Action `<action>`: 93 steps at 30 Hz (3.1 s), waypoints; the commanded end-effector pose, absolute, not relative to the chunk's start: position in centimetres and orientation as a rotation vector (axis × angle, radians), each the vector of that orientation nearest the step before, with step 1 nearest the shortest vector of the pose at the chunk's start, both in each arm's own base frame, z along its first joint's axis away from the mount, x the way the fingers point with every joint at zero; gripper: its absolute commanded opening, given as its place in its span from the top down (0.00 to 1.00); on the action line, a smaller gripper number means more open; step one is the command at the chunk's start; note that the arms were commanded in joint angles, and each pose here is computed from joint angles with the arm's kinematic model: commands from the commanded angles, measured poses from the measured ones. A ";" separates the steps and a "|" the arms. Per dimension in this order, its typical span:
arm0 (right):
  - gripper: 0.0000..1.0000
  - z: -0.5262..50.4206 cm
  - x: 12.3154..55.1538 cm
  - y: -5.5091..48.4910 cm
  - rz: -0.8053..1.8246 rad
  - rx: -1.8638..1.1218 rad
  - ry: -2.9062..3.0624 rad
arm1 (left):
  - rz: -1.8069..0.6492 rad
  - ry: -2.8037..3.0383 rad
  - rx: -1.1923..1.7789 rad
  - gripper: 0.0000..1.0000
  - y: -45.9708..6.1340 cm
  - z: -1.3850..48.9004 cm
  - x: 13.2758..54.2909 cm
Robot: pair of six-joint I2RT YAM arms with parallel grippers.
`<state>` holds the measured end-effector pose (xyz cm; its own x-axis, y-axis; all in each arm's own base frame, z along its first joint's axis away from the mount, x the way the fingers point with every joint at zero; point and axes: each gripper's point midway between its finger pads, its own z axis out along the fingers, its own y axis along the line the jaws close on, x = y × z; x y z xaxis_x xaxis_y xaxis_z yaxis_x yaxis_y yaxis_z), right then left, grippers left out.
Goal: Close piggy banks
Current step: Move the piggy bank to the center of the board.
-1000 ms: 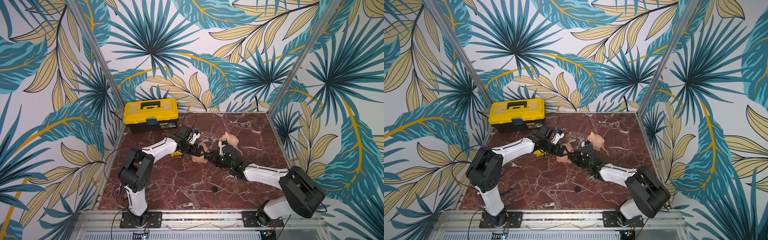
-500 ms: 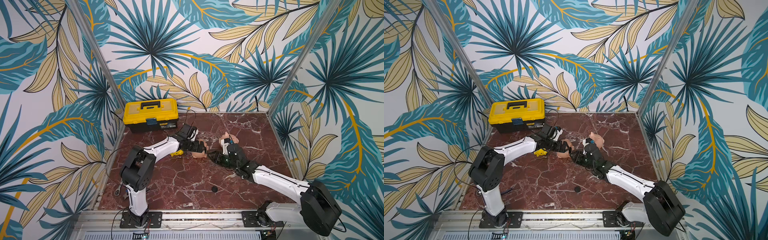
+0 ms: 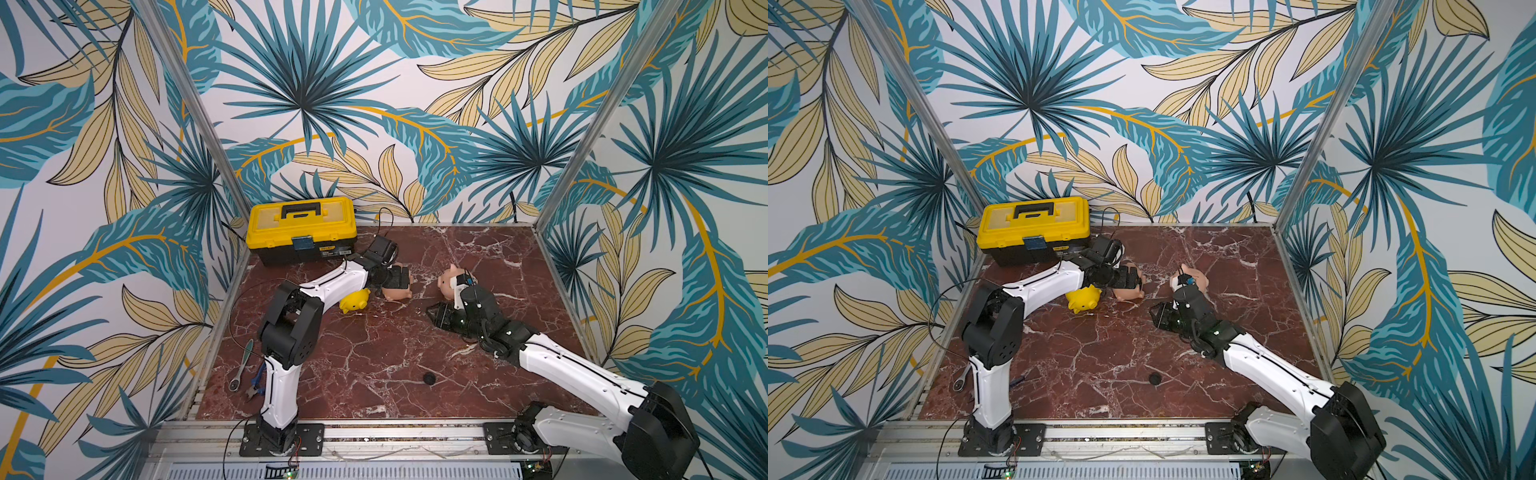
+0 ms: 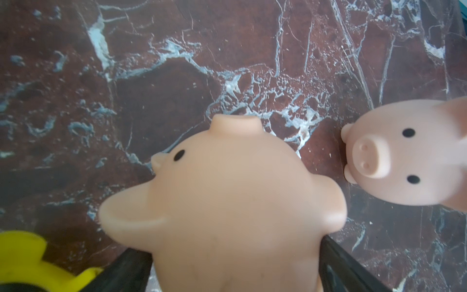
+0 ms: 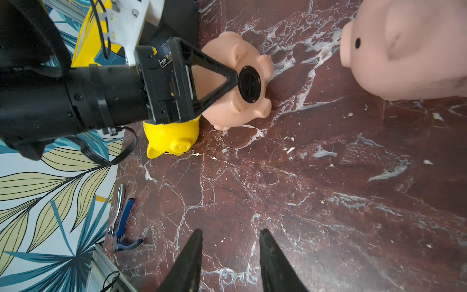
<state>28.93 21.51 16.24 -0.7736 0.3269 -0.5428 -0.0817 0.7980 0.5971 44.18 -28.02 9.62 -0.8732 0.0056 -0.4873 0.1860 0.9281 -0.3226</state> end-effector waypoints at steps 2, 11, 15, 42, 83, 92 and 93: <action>0.60 15.8 28.7 21.0 0.757 0.152 2.360 | -0.454 2.627 0.124 0.00 -27.3 9.3 44.7; 0.58 16.4 28.9 21.2 0.751 0.123 2.360 | -0.463 2.604 0.133 0.00 -27.6 11.9 45.6; 0.58 15.9 28.4 20.4 0.688 0.110 2.396 | -0.455 2.567 0.131 0.00 -27.3 14.1 45.7; 0.44 16.5 32.1 6.2 0.082 0.298 2.289 | -0.659 2.204 0.714 0.01 -36.6 23.7 41.5; 0.42 12.0 33.7 4.4 0.250 0.391 2.231 | -1.034 1.562 1.492 0.00 -48.8 15.6 42.7; 0.42 11.9 33.7 4.5 0.250 0.388 2.237 | -1.012 1.575 1.547 0.00 -49.2 14.9 40.8; 0.42 11.9 33.7 4.4 0.248 0.389 2.236 | -1.011 1.572 1.554 0.00 -49.3 14.9 40.5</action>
